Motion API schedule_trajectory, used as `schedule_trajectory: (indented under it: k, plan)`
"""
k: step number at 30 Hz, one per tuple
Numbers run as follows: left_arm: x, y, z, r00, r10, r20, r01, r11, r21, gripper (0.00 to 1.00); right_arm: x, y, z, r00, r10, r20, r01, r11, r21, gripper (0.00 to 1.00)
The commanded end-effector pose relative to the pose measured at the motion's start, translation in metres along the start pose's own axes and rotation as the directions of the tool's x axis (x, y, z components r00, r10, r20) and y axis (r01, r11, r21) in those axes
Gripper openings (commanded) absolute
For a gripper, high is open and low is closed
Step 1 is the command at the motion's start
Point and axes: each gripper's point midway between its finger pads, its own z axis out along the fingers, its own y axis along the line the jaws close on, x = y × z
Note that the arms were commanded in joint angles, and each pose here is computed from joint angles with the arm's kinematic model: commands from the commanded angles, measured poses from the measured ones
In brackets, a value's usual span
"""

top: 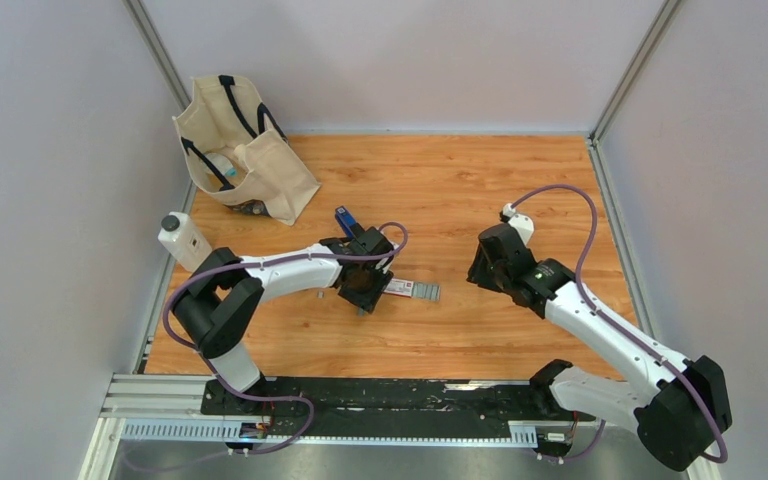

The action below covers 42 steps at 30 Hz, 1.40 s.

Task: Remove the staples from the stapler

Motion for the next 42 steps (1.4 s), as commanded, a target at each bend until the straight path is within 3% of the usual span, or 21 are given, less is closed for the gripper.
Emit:
schedule_trajectory:
  k: [1, 4, 12, 16, 21, 27, 33, 37, 42]
  plan:
    - [0.036, 0.007, 0.01, 0.992, -0.057, -0.114, 0.053, 0.998, -0.041, 0.49, -0.011, 0.003, -0.005, 0.999, 0.005, 0.033, -0.004, 1.0, -0.022, 0.4]
    - [0.04, 0.013, 0.012, 0.989, -0.091, -0.117, 0.082, 0.993, -0.082, 0.45, -0.014, 0.004, -0.005, 0.999, 0.004, 0.038, -0.003, 1.0, -0.022, 0.4]
    - [0.046, 0.0, 0.011, 0.983, -0.118, -0.143, 0.117, 0.993, -0.015, 0.33, -0.016, 0.005, -0.006, 0.999, 0.002, 0.037, -0.002, 1.0, -0.018, 0.4]
    - [0.047, -0.003, 0.013, 0.981, -0.119, -0.152, 0.121, 0.993, 0.004, 0.15, -0.019, 0.004, -0.008, 0.999, 0.004, 0.044, -0.004, 1.0, -0.014, 0.4]
    - [0.037, -0.004, 0.01, 0.988, -0.082, -0.131, 0.084, 0.996, 0.01, 0.0, -0.02, 0.004, -0.01, 0.999, 0.011, 0.047, -0.01, 1.0, -0.015, 0.4]
    - [0.014, -0.009, 0.0, 0.989, 0.031, -0.142, -0.024, 0.998, 0.05, 0.0, -0.024, 0.011, -0.01, 0.999, 0.011, 0.049, -0.009, 0.999, -0.031, 0.4]
    - [-0.03, -0.016, -0.038, 0.998, 0.065, -0.001, -0.065, 0.99, 0.125, 0.0, -0.041, 0.031, -0.019, 0.997, -0.007, 0.08, 0.016, 0.994, -0.111, 0.41]
    - [-0.063, -0.028, -0.078, 0.995, 0.021, 0.093, -0.046, 0.96, 0.277, 0.0, -0.059, 0.061, -0.037, 0.992, -0.019, 0.126, 0.051, 0.966, -0.253, 0.45]
    - [-0.113, -0.032, -0.146, 0.965, -0.126, 0.231, -0.011, 0.858, 0.514, 0.0, -0.089, 0.103, -0.081, 0.978, -0.009, 0.207, 0.104, 0.884, -0.456, 0.47]
